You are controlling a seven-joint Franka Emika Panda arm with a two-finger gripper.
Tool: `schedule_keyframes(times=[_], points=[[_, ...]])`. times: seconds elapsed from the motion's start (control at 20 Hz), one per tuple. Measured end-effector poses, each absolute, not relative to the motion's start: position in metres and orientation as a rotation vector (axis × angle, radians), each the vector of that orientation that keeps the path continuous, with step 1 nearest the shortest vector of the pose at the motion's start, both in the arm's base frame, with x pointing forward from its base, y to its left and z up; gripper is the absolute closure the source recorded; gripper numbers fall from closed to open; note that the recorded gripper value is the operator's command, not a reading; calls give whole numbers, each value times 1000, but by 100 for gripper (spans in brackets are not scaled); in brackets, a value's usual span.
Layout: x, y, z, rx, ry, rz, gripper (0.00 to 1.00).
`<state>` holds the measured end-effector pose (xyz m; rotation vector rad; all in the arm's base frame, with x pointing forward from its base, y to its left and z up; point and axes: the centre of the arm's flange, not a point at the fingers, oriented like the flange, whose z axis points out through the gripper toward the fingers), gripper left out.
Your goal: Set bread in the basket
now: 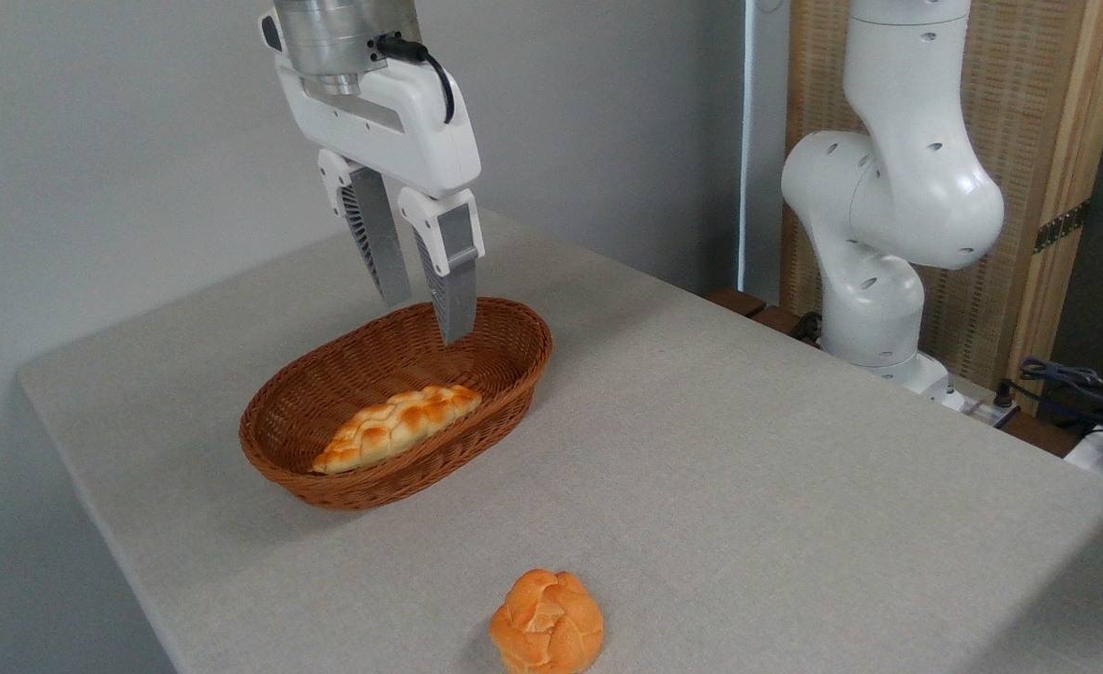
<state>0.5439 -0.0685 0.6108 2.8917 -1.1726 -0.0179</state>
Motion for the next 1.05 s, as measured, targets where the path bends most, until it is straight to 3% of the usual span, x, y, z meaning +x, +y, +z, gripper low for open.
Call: schedule_keyframes(times=[0.45, 1.05], points=[[546, -47, 618, 2918, -1120, -3, 0], [546, -49, 619, 2918, -1125, 3, 0]])
